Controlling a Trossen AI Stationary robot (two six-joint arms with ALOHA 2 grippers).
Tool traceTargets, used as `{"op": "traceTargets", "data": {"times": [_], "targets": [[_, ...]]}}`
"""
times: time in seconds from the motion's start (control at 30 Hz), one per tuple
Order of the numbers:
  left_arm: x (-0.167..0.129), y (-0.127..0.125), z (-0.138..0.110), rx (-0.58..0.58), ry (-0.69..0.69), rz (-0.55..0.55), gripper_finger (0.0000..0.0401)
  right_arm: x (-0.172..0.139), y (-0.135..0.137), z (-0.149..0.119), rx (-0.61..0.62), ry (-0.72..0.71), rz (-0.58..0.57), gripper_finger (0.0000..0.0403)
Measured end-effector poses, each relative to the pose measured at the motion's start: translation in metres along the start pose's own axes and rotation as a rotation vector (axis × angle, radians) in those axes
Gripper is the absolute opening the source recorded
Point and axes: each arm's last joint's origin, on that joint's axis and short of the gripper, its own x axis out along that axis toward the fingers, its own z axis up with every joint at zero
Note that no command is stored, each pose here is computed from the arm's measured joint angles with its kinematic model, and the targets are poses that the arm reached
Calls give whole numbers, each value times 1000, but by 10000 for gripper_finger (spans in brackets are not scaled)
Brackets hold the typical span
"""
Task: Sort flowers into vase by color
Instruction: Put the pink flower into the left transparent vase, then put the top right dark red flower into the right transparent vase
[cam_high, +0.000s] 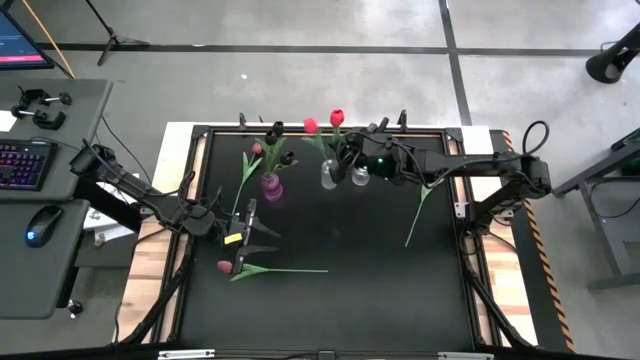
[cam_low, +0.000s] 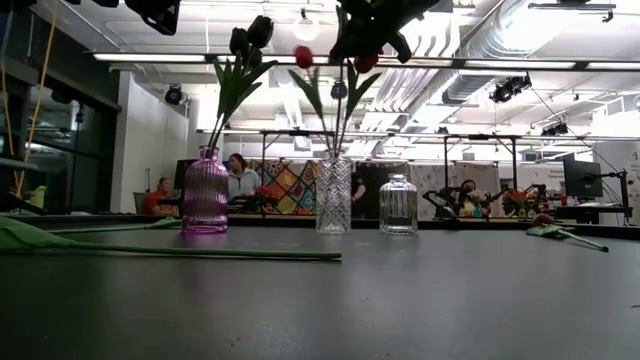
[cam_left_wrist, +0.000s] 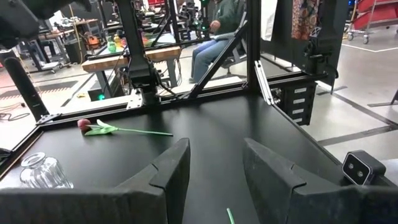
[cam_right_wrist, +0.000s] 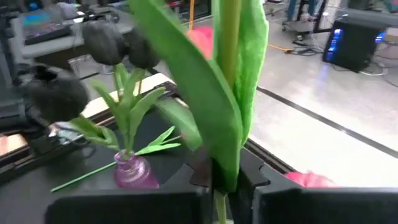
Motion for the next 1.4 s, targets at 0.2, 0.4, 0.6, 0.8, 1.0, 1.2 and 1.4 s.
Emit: {"op": "traceTargets", "data": {"times": [0.2,0.4,0.6,0.8,1.0,1.2,1.4], "targets": [[0,0,0,16,0,0,133,0,-1,0,5,-3,-22,104],[0,0,0,18,0,0,133,-2,4,-1,-26,-1,-3,208],[0,0,0,18,0,0,133,-6,12,-2,-63,-9,30,259],[0,0,0,19,0,0,133,-15,22,-1,-153,-32,70,265],[0,0,0,17,1,0,133,-44,24,7,-193,-43,66,265],[0,0,0,16,0,0,133,-80,21,9,-234,-8,9,265],[0,0,0,16,-1,0,133,-109,13,3,-216,68,-24,265]]}}
